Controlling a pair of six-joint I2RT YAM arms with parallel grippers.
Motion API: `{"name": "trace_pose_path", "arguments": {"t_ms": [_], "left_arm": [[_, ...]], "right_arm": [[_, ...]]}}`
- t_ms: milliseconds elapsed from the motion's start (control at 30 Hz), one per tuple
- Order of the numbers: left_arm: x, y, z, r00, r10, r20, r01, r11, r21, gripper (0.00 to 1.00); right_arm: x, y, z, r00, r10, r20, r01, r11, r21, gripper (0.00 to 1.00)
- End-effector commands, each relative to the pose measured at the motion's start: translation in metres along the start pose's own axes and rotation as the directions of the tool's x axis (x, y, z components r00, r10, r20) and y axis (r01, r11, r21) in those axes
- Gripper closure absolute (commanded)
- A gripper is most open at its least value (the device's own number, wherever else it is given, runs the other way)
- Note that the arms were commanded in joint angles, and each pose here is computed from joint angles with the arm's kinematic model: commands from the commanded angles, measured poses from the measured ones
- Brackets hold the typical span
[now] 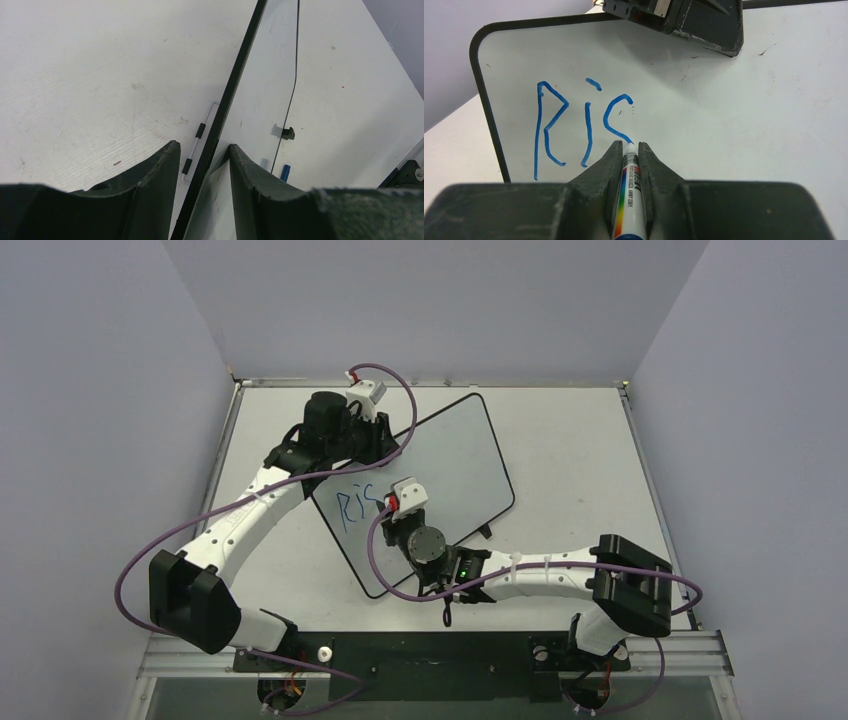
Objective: Write a sentence on the whiteboard
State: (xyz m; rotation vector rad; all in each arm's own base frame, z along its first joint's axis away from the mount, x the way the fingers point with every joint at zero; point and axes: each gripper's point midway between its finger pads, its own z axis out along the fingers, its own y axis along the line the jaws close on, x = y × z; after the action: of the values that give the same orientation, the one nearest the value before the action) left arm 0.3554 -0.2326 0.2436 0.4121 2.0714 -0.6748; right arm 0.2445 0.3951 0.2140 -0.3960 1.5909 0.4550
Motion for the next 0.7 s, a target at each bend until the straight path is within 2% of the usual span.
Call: {"name": "trace_pose_path", "arguments": {"t_ms": [0,667], "left_arm": [[-0.049,-0.011,-0.021,0.983,0.061,0.174,-0.061,0.998,-0.007,1.0],[-0.049,-0.011,-0.022,0.983,0.063,0.174,-0.062,0.998,-0.011,1.0]], "right_arm": [[0.011,-0.012,-0.002,0.999,-0.014,-0.037,0.015,0.999,0.03,1.0],[0.01,0.0,-0.01,0.999,-0.011,-0.046,0.01,1.0,-0.021,1.0]]}}
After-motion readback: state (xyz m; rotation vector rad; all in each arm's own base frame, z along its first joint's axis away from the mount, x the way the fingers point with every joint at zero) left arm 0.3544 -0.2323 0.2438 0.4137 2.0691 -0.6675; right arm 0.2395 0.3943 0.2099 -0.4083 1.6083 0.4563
